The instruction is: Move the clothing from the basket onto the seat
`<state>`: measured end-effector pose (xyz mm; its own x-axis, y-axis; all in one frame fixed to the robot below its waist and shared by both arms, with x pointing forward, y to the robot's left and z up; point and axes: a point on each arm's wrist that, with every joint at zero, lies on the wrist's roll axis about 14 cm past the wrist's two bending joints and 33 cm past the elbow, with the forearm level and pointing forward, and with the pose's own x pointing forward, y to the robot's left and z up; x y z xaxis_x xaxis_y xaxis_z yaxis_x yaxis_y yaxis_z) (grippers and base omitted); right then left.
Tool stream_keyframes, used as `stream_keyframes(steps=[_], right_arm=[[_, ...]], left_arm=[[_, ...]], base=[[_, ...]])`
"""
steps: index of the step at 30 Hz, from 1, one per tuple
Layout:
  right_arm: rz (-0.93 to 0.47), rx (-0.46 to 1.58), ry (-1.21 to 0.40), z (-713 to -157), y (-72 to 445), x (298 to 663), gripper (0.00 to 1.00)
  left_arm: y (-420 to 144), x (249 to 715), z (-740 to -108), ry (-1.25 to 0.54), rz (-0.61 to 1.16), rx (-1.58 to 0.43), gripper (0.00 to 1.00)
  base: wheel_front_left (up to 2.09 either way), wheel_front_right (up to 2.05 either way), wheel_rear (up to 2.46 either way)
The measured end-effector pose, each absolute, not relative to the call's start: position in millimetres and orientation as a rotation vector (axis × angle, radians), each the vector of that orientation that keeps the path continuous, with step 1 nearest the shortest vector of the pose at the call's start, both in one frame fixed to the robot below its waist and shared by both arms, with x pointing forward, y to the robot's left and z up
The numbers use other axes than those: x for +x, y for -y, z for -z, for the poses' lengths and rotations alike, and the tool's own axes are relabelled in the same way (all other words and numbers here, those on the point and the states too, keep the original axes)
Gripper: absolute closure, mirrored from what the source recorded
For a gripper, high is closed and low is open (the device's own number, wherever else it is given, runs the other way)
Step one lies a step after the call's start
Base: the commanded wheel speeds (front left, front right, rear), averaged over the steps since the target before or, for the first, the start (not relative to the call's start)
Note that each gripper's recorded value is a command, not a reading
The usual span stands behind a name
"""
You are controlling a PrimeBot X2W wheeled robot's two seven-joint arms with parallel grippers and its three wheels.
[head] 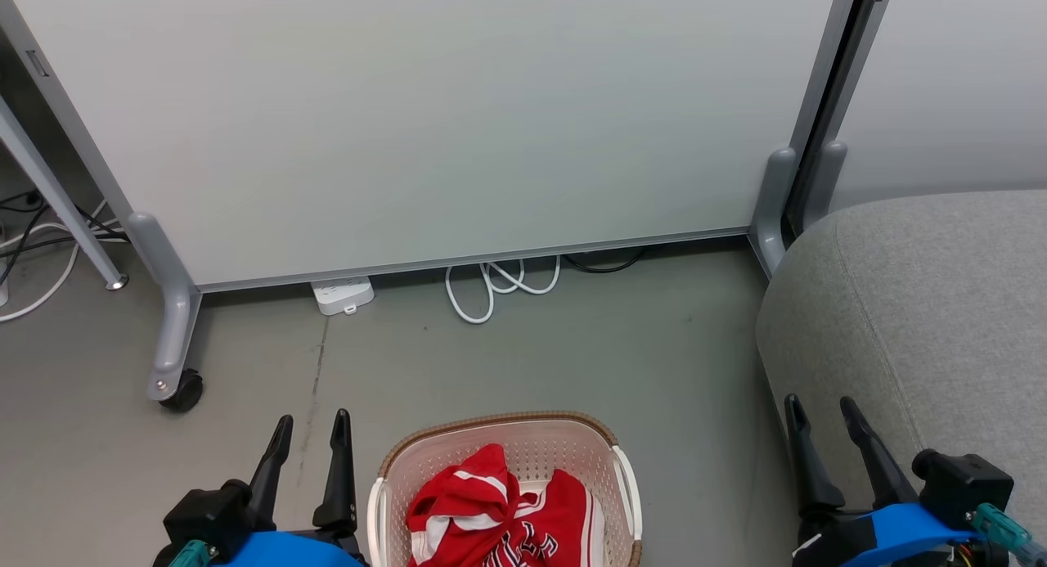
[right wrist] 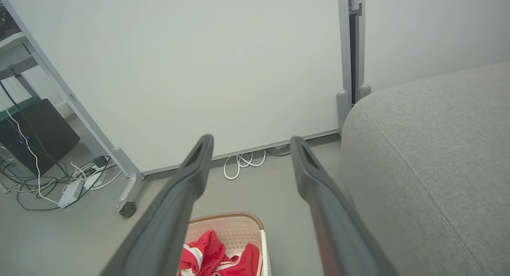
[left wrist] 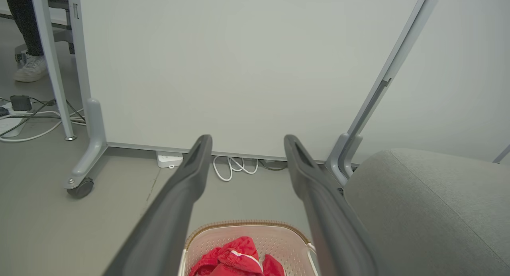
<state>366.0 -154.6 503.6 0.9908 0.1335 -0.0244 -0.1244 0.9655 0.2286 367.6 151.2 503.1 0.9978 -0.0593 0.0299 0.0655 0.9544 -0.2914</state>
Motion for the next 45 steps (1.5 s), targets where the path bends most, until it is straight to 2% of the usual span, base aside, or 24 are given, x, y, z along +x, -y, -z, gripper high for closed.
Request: stream_keyframes(steps=[32, 45], right_arm=[[-0.127, -0.007, 0.004, -512.7, 161.0, 359.9, 0.00], [-0.125, -0.012, -0.001, -510.8, 162.0, 358.1, 0.00]], left_arm=[[-140.9, 363.0, -505.8, 0.065, 0.102, -0.120, 0.00], [-139.6, 362.4, -503.7, 0.061, 0.106, -0.114, 0.00]], base=[[0.00, 0.00, 0.00], [0.00, 0.00, 0.00]])
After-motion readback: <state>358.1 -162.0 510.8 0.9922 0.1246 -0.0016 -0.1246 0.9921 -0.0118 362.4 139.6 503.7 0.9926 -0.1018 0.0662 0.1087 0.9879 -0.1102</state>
